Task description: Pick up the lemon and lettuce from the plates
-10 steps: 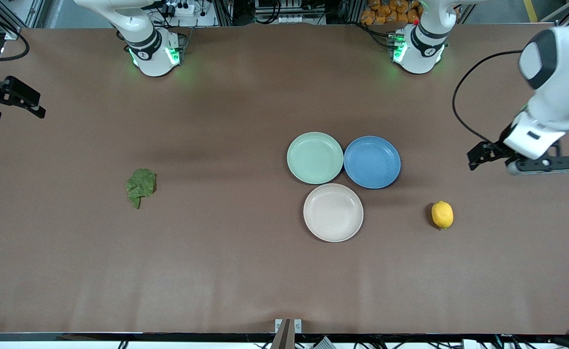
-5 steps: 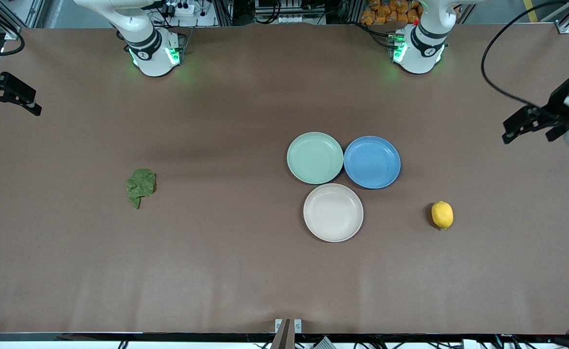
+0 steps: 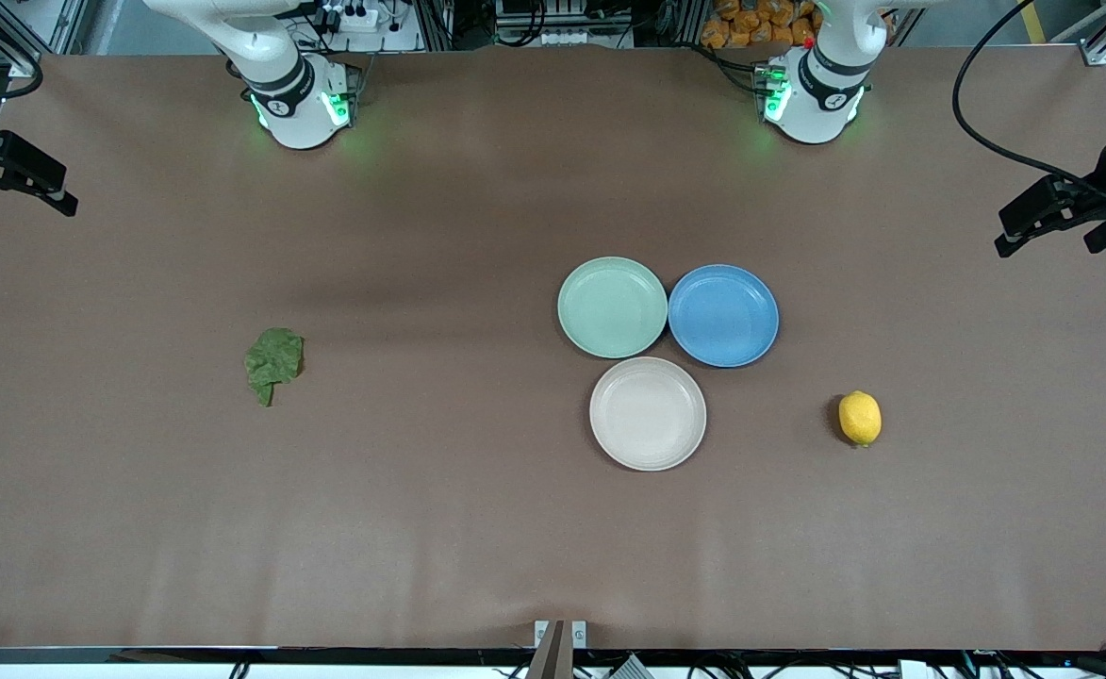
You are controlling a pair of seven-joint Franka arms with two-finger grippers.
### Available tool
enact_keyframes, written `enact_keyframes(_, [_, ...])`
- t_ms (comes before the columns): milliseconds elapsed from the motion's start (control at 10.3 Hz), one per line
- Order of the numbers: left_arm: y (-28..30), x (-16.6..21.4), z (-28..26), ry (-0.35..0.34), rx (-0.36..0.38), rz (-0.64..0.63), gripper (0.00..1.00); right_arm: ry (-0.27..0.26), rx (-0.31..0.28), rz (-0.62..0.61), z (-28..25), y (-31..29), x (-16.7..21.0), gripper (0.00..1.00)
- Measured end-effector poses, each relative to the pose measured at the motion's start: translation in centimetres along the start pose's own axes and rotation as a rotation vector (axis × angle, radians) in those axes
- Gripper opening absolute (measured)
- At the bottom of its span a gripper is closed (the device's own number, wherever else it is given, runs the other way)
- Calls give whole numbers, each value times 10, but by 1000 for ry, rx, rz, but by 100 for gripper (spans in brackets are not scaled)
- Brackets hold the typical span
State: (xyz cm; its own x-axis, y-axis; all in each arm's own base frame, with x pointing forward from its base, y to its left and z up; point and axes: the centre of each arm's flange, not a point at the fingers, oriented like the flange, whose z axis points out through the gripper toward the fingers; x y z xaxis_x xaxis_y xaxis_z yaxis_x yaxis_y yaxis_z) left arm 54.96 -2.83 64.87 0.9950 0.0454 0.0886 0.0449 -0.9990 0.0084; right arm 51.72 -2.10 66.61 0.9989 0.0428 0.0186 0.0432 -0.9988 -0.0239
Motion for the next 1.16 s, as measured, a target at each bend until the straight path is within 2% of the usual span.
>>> enact_keyframes(968, [9,-1,0,-3,-1,17,100,5,-1,-3,-3,-2,0,100])
enact_keyframes(1161, [11,-3,1,-24,1,24,100,4,-1,-3,-3,-2,0,100])
